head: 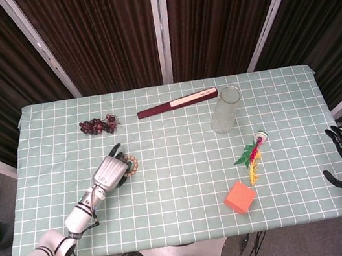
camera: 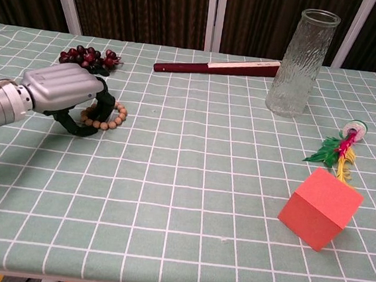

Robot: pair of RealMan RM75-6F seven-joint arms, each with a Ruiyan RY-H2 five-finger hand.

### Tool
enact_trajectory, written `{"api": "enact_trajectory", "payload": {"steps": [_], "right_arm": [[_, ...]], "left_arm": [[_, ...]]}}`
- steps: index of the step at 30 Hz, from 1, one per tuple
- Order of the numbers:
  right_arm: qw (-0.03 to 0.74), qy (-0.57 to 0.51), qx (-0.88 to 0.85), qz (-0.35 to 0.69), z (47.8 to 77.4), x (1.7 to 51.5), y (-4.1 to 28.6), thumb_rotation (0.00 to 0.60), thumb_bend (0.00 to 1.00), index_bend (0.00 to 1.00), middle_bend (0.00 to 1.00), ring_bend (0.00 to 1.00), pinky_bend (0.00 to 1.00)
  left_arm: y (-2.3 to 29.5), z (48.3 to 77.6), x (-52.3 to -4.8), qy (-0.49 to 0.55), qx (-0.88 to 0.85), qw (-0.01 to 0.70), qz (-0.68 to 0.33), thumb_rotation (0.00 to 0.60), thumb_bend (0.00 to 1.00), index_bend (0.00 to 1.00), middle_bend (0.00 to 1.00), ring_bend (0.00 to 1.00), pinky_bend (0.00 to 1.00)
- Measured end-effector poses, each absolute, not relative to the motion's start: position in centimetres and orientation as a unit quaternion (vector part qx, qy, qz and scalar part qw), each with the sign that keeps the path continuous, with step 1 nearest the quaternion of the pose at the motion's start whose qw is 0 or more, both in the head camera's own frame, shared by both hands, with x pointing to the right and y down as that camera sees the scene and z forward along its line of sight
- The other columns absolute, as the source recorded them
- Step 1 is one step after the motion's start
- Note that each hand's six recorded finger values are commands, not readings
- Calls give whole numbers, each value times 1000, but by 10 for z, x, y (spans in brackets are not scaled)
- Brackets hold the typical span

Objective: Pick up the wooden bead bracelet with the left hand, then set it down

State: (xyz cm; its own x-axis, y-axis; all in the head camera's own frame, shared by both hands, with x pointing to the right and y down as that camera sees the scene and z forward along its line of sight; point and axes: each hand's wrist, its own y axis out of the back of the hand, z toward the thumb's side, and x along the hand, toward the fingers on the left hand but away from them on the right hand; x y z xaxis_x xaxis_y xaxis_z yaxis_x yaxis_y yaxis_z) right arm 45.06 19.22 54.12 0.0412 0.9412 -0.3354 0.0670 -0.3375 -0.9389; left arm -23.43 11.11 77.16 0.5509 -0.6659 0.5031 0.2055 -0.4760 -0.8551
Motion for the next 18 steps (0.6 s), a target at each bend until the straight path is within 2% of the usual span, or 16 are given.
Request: {"api": "enact_trajectory", "payload": {"steps": [4, 10, 13, 18], "right_arm": [[395, -420, -604, 550, 540, 451, 193, 600, 150, 0, 63, 0, 0], [396, -423, -607, 544, 537, 450, 194, 600, 150, 0, 63, 0, 0], [398, -426, -607, 540, 535, 450, 194, 600, 150, 0, 63, 0, 0], [399, -429, -612, 532, 533, 447, 195, 600, 149, 0, 63, 0, 0]], "left_arm": [[107, 767, -238, 210, -759, 440, -431, 600, 348, 649, 650, 357, 143], [98, 760, -252, 322, -804, 305, -395, 600, 351, 665, 673, 366, 157], [95, 754, -260, 378, -825, 208, -365, 600, 351, 669, 676, 366, 163], [96, 743, -271, 457, -839, 5, -296, 600, 371, 678, 686, 366, 164]]}}
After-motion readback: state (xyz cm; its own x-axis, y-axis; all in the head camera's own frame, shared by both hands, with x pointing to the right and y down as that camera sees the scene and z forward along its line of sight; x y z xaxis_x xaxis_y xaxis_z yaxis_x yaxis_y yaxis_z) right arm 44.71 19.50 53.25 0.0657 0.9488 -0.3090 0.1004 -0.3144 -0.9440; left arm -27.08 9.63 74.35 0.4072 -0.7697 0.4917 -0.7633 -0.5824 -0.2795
